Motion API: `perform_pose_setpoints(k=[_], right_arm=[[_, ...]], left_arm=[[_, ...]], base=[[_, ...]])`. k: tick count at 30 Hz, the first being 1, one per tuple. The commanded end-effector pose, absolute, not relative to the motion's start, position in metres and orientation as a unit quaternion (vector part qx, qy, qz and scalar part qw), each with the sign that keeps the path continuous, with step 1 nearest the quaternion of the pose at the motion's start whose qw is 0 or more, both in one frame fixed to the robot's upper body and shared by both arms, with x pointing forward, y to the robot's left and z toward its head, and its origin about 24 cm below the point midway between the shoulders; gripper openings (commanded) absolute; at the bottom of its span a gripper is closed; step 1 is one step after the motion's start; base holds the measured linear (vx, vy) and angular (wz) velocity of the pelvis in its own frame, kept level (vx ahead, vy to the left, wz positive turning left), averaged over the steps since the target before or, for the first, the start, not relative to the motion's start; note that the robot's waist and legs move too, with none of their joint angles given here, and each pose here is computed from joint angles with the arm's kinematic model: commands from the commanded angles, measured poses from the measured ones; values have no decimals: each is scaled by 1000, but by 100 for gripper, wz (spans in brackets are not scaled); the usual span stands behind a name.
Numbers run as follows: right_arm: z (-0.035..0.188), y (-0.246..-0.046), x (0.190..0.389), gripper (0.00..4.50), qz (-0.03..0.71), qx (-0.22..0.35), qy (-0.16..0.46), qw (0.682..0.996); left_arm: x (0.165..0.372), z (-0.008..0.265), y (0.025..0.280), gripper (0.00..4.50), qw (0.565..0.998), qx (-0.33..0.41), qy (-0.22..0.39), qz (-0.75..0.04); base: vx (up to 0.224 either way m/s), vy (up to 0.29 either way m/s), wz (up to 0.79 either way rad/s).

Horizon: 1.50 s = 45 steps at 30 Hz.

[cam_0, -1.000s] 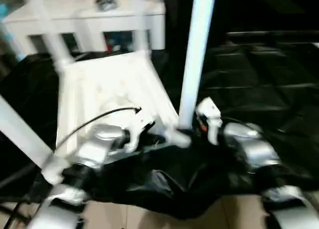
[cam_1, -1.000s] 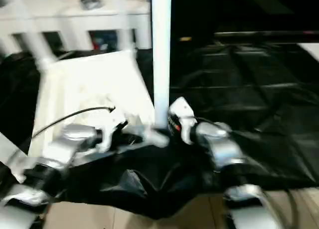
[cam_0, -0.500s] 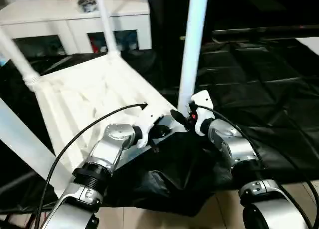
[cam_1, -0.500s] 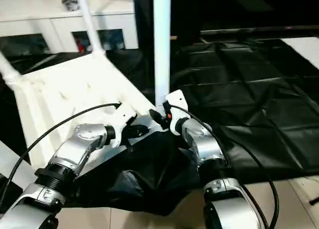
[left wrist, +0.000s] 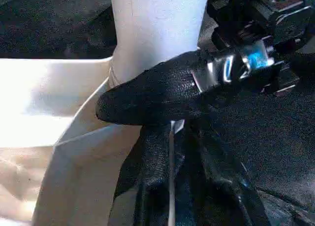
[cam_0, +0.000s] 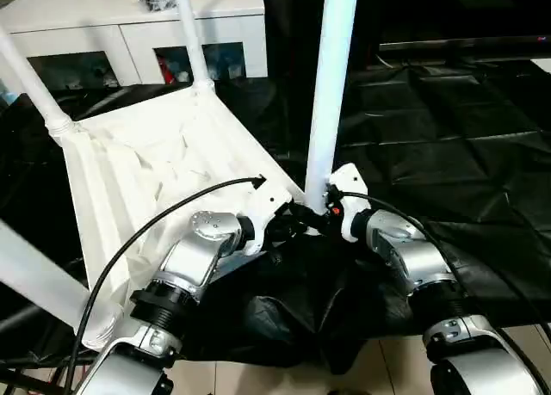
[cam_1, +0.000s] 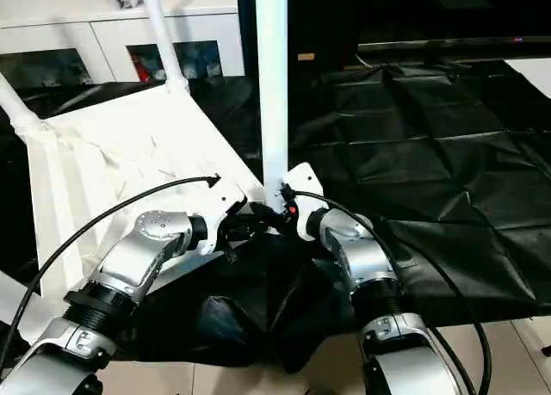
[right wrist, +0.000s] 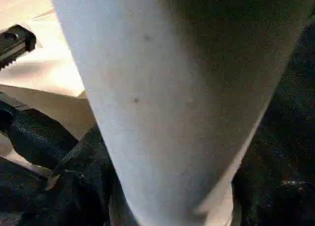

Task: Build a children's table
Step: Rotate leg to tighten

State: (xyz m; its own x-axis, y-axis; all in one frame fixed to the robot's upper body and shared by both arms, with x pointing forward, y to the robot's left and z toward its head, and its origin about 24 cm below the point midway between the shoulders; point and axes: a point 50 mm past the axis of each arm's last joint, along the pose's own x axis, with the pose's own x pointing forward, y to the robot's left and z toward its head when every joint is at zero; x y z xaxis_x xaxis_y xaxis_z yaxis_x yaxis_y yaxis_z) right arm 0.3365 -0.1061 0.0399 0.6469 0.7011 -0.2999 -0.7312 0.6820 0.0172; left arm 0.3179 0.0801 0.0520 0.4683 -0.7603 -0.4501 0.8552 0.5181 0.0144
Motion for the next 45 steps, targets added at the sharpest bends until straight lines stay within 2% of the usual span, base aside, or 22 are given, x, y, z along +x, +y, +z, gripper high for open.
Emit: perform_pose_setpoints(k=[1, 7, 11, 12, 14, 17, 25, 34, 38, 45], right_arm=[[27, -103, 328, 330, 411, -52, 171, 894], [27, -105, 327, 330, 415, -57, 172, 892], [26, -105, 326, 330, 417, -57, 172, 891], [26, -105, 326, 330, 417, -58, 172, 891], [26, -105, 326, 330, 417, -58, 172, 890], [27, -105, 327, 330, 419, -60, 172, 889], [28, -109, 328, 330, 420, -68, 174, 888], [28, -112, 327, 330, 420, -75, 174, 888], [29, -114, 327, 330, 424, -76, 174, 885], [31, -117, 328, 330, 431, -81, 174, 882]], left_arm=[[321, 62, 89, 75, 855, 145, 183, -463], [315, 77, 109, 75, 852, 177, 175, -460], [310, 82, 112, 75, 850, 173, 171, -467], [307, 81, 111, 103, 848, 164, 175, -473], [305, 80, 111, 108, 846, 157, 179, -478], [307, 69, 108, 145, 847, 148, 192, -473], [306, 57, 106, 145, 844, 119, 216, -477], [307, 43, 109, 145, 836, 141, 240, -472], [307, 43, 107, 105, 832, 110, 244, -487], [309, 41, 108, 54, 824, 111, 250, -496]], base=[[0, 0, 0], [0, 0, 0], [0, 0, 0], [0, 0, 0], [0, 0, 0], [0, 0, 0], [0, 0, 0], [0, 0, 0], [0, 0, 0], [0, 0, 0]])
